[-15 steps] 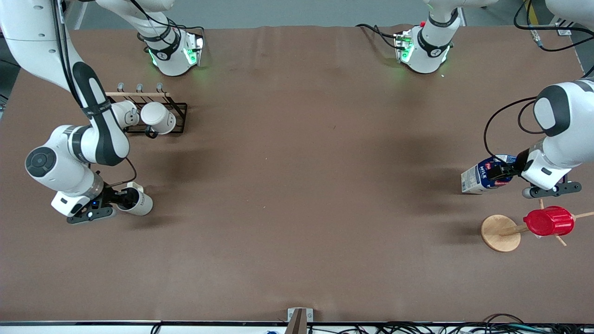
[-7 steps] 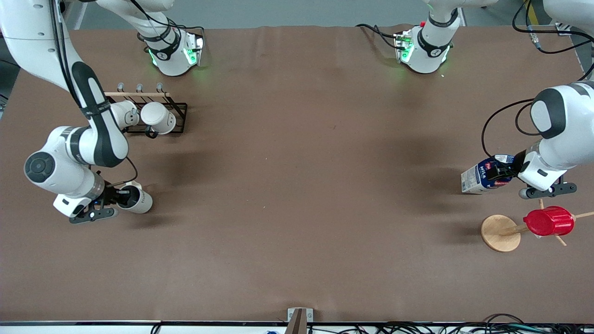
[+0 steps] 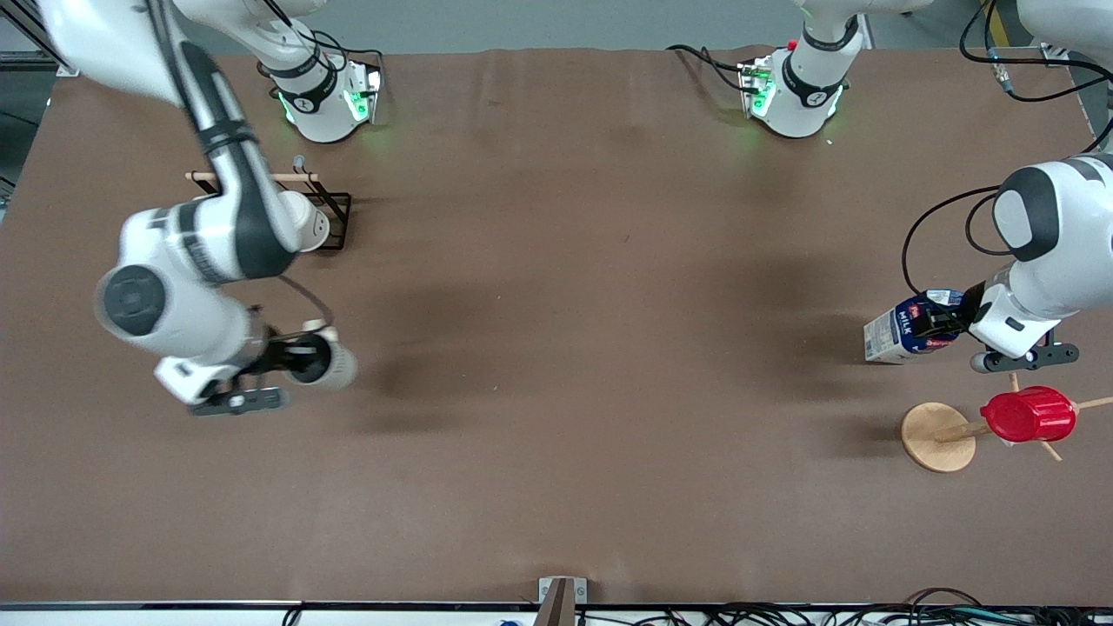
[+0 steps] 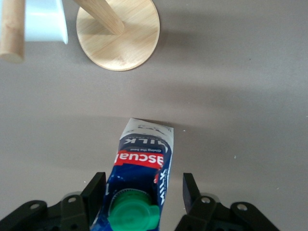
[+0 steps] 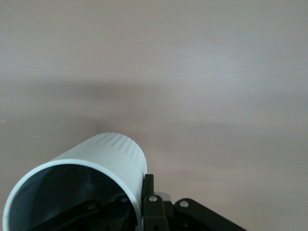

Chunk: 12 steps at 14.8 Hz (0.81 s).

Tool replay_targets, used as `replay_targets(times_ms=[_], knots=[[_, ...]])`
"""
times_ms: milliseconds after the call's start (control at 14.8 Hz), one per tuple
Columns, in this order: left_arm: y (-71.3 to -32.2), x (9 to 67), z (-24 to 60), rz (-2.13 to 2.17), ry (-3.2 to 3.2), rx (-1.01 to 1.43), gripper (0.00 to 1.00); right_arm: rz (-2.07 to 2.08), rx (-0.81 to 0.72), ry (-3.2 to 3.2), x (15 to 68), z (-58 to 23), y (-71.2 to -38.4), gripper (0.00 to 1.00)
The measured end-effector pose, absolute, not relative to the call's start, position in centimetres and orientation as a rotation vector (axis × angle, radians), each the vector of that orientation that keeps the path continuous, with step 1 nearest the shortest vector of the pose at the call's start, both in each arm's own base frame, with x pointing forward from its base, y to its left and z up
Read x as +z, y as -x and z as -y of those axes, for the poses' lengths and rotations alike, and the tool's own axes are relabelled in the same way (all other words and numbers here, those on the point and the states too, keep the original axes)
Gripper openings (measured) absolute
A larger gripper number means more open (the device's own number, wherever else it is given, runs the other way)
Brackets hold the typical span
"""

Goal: Place cup and milk on table
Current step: 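Carry the grey mug and milk carton toward the table center with both grippers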

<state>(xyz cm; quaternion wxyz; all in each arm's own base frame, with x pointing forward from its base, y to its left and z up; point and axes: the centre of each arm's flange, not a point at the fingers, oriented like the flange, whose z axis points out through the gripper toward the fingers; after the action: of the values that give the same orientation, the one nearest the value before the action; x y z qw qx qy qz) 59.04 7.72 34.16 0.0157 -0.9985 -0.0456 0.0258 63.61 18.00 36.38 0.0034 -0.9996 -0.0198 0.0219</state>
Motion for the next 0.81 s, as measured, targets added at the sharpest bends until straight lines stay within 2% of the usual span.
replay_targets(times_ms=[68, 271, 542, 814], knots=[[-59.0, 34.2, -8.1, 0.136, 3.106, 0.080, 0.68, 0.015, 0.057, 3.127, 36.6, -22.1, -62.7, 0.04], [-58.9, 34.2, -9.1, 0.114, 3.107, 0.080, 0.38, -0.110, 0.043, 3.104, 35.7, -32.5, -60.7, 0.04], [-58.7, 35.0, -8.9, 0.103, 3.111, 0.104, 0.30, -0.185, -0.051, 3.110, 31.8, -43.4, -58.5, 0.04], [-59.3, 38.5, -6.1, 0.030, 3.125, 0.094, 0.28, -0.227, -0.079, 3.118, 28.5, -48.4, -55.4, 0.04]])
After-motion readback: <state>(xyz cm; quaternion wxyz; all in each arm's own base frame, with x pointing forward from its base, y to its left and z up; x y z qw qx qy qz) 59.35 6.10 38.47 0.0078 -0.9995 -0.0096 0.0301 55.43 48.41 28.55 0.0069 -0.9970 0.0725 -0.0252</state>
